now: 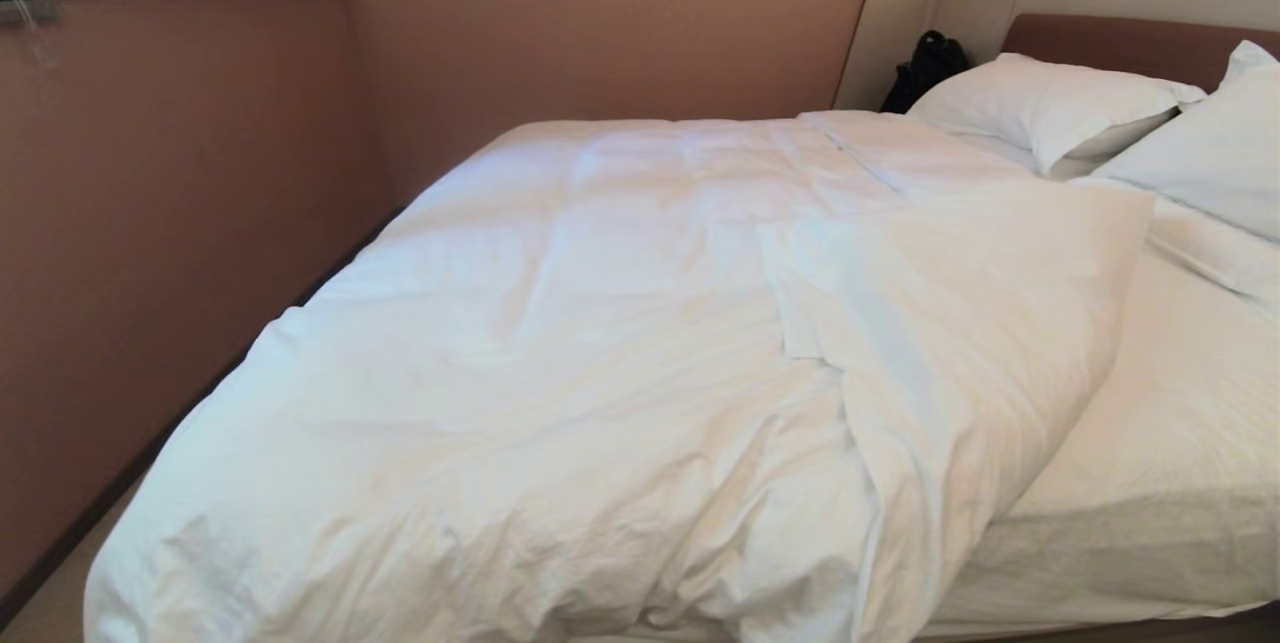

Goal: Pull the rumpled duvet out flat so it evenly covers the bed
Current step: Hold the folded corner of the quilt

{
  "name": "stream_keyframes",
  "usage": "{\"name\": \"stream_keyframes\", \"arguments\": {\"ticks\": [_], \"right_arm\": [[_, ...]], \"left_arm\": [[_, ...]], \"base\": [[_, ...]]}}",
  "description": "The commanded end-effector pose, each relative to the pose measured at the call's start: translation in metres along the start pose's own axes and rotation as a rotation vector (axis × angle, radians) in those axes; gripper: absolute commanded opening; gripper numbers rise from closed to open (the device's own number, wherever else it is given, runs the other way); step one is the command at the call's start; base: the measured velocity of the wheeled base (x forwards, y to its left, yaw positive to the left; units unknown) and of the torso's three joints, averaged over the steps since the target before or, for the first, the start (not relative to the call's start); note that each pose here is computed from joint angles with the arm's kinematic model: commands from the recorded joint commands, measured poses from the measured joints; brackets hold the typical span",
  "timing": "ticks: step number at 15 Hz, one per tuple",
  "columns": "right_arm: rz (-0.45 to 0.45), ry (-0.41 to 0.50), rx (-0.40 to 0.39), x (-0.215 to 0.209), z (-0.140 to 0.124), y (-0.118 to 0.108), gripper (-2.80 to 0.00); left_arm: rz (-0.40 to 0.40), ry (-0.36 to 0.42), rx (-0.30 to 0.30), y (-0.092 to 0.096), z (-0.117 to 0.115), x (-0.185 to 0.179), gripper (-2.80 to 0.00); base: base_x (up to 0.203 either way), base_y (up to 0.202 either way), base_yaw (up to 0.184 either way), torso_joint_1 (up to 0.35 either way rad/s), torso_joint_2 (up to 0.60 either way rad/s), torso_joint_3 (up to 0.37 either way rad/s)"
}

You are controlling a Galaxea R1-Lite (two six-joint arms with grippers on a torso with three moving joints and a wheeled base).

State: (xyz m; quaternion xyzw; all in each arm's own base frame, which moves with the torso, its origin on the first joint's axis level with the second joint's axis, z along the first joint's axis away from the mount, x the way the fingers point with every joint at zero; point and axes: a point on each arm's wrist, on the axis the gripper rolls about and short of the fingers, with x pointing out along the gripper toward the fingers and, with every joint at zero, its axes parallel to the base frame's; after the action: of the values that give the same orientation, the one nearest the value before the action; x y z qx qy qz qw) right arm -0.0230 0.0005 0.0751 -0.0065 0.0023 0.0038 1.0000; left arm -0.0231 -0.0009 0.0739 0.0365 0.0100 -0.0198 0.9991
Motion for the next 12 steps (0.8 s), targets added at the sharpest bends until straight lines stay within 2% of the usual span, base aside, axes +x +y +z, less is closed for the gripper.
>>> {"name": "stream_keyframes", "arguments": {"ticks": [1,12], "right_arm": [[0.0,0.001,-0.001,0.0001,0.0,0.0,-2.8],[0.0,0.001,-0.001,0.0001,0.0,0.0,-2.8]], "left_arm": [[-0.001,0.0,0.0,0.0,-0.0001,0.0,-2.8],[-0.001,0.001,-0.006,-0.0001,-0.0005,0.0001,-2.8]], "base": [[0.0,-0.196,0.0,0.007,0.0,0.007],[0.0,-0.194,0.0,0.002,0.0,0.002]]}}
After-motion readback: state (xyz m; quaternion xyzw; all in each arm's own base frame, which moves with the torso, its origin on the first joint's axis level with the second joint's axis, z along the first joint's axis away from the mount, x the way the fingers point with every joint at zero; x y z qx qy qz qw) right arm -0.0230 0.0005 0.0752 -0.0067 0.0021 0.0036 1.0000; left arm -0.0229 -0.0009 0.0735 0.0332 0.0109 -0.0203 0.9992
